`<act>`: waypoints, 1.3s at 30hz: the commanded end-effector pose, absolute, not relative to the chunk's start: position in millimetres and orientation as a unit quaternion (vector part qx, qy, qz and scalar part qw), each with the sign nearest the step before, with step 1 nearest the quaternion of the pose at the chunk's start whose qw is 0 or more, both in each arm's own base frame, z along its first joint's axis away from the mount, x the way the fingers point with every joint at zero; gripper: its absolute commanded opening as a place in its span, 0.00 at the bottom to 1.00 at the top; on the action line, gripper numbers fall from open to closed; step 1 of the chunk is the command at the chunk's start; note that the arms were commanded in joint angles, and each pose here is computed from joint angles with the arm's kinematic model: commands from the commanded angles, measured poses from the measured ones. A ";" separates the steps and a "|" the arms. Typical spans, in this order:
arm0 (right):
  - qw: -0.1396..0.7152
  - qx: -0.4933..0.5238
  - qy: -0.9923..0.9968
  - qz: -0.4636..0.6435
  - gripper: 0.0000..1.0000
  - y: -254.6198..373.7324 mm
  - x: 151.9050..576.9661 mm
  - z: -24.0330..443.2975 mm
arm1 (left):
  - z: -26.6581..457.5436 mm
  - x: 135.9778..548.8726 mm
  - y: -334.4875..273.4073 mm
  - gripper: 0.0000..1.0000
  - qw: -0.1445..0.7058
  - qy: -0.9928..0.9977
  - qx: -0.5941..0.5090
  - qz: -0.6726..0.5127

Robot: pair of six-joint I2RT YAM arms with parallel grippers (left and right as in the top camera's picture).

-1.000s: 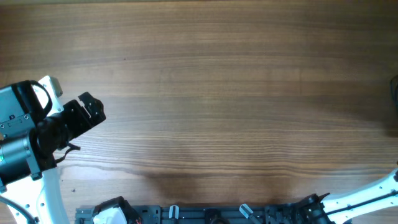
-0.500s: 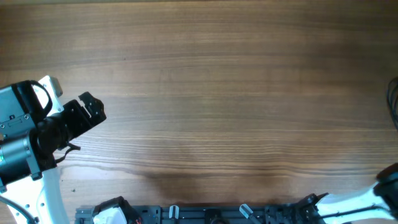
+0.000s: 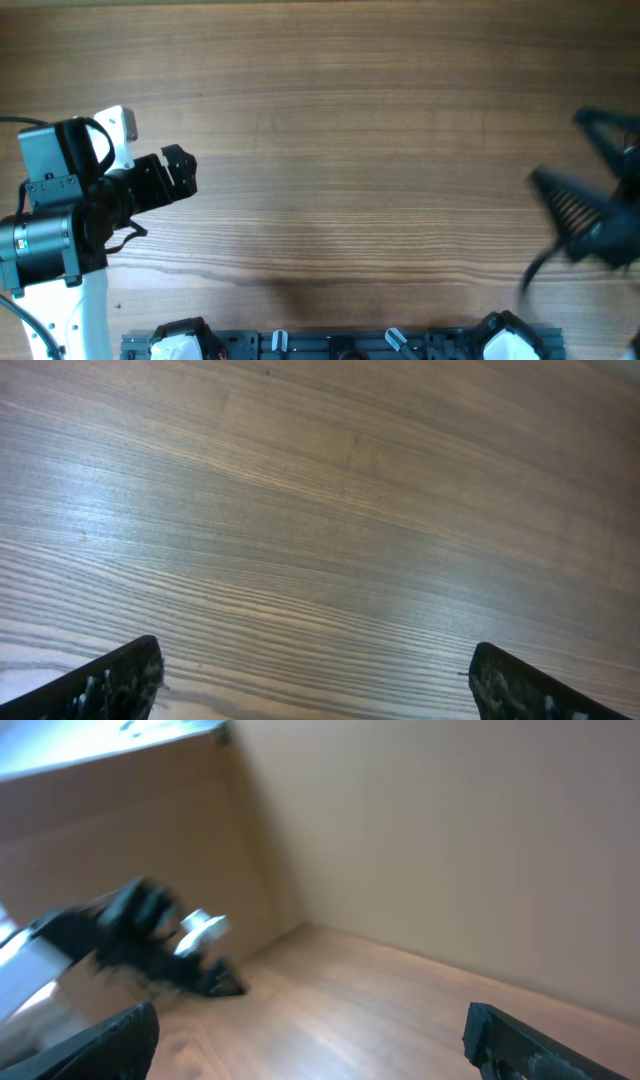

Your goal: Untangle cables

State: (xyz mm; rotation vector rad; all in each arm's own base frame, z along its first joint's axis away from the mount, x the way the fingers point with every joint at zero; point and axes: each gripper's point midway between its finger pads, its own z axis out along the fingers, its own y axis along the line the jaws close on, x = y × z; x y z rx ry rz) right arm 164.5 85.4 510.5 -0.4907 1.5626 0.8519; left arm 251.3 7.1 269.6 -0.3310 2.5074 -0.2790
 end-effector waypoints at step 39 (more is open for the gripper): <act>0.627 -0.575 0.520 -0.072 1.00 111.0 27.3 368.9 | 275.0 254.4 5.1 1.00 0.305 0.941 -0.106 -0.104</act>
